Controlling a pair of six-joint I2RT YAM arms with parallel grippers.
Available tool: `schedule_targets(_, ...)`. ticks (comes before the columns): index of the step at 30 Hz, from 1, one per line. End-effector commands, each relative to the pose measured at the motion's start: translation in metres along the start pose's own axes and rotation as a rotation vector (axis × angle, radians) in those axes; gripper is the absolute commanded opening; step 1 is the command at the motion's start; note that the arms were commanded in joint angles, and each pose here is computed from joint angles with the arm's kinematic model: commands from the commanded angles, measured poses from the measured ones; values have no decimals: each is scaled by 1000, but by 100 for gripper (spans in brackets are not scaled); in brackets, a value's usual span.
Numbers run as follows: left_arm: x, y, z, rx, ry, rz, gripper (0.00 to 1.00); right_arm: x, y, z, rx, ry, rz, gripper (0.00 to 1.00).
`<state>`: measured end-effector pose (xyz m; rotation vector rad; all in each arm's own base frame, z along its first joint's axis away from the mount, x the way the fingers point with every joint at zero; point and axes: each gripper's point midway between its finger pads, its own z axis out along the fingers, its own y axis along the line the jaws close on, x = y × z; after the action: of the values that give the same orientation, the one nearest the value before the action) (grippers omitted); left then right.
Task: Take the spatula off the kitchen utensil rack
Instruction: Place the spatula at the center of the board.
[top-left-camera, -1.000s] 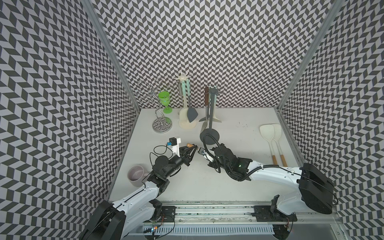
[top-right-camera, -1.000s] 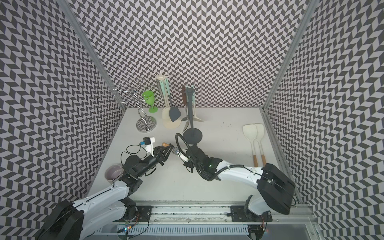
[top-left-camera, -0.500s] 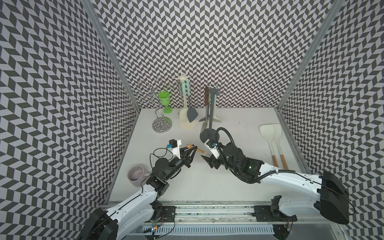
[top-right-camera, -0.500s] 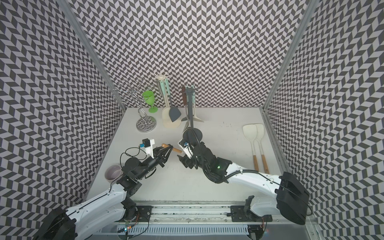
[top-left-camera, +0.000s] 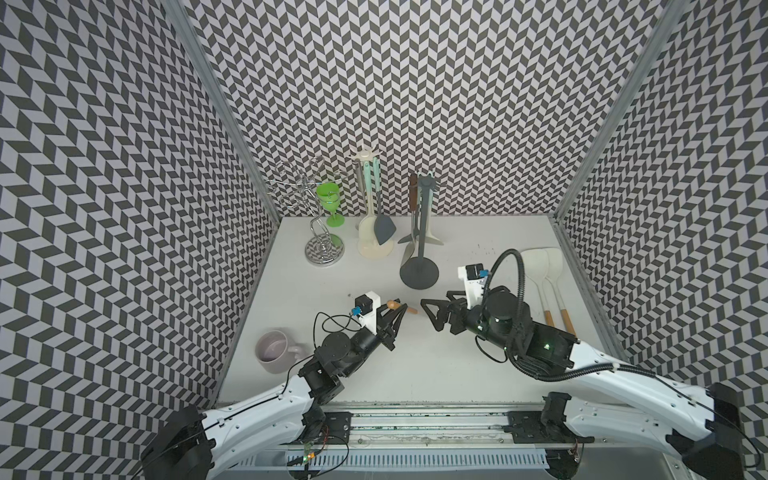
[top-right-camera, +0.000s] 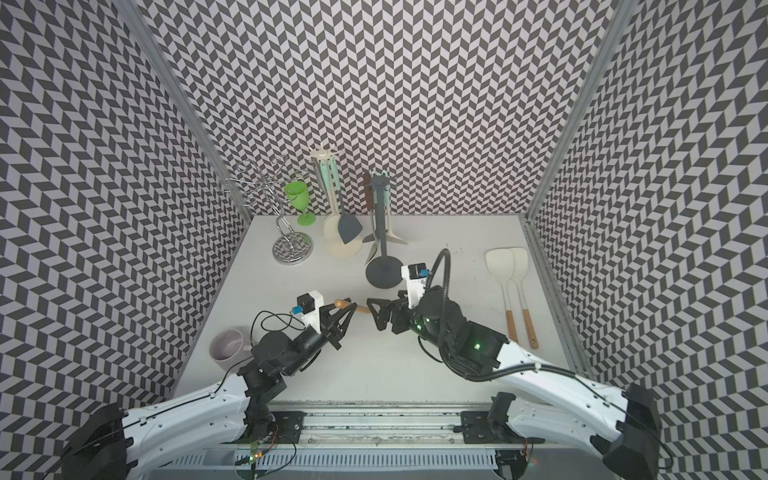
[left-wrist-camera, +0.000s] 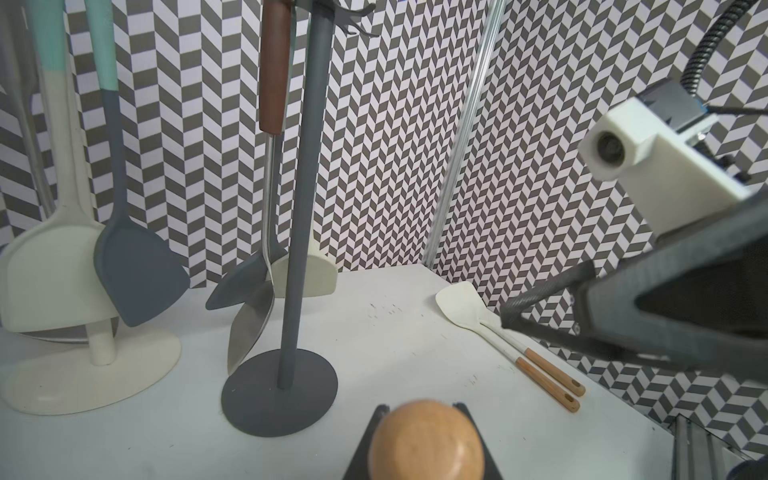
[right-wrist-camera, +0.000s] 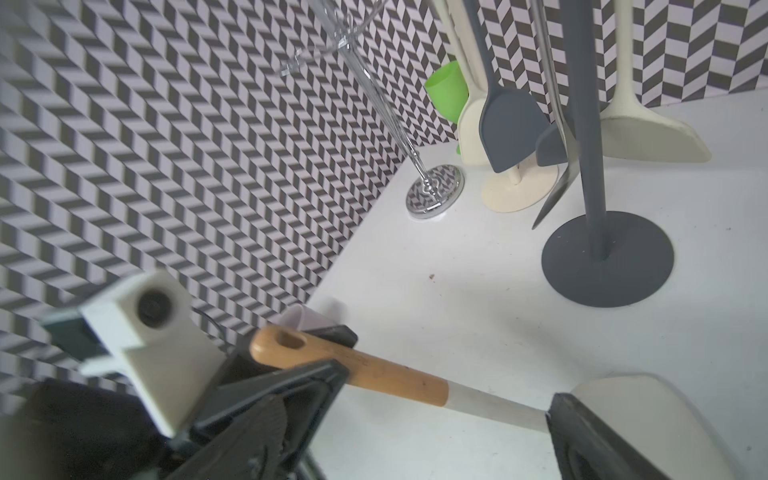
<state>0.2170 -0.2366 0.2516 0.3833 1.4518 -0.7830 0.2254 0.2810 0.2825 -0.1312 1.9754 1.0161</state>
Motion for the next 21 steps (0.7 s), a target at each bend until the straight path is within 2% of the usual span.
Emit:
schedule_targets(1, -21, 5, -3, -90, -91, 82, 0, 0, -2, 4, 35, 55, 274, 100)
schedule_targets(3, -20, 4, -4, -117, -95, 110, 0, 6, -2, 10, 68, 120, 331, 99)
schedule_targets(7, -19, -3, -9, -161, -118, 191, 0, 27, -2, 30, 59, 287, 414, 89)
schedule_targets(12, -18, -23, -14, -170, -139, 306, 0, 56, -32, 50, 172, 442, 540, 88)
schedule_targets(16, -13, -39, -15, -165, -142, 387, 0, 74, -48, 60, 230, 566, 605, 83)
schedule_targets(21, -5, -59, -13, -153, -139, 487, 0, 96, -61, 69, 300, 686, 623, 77)
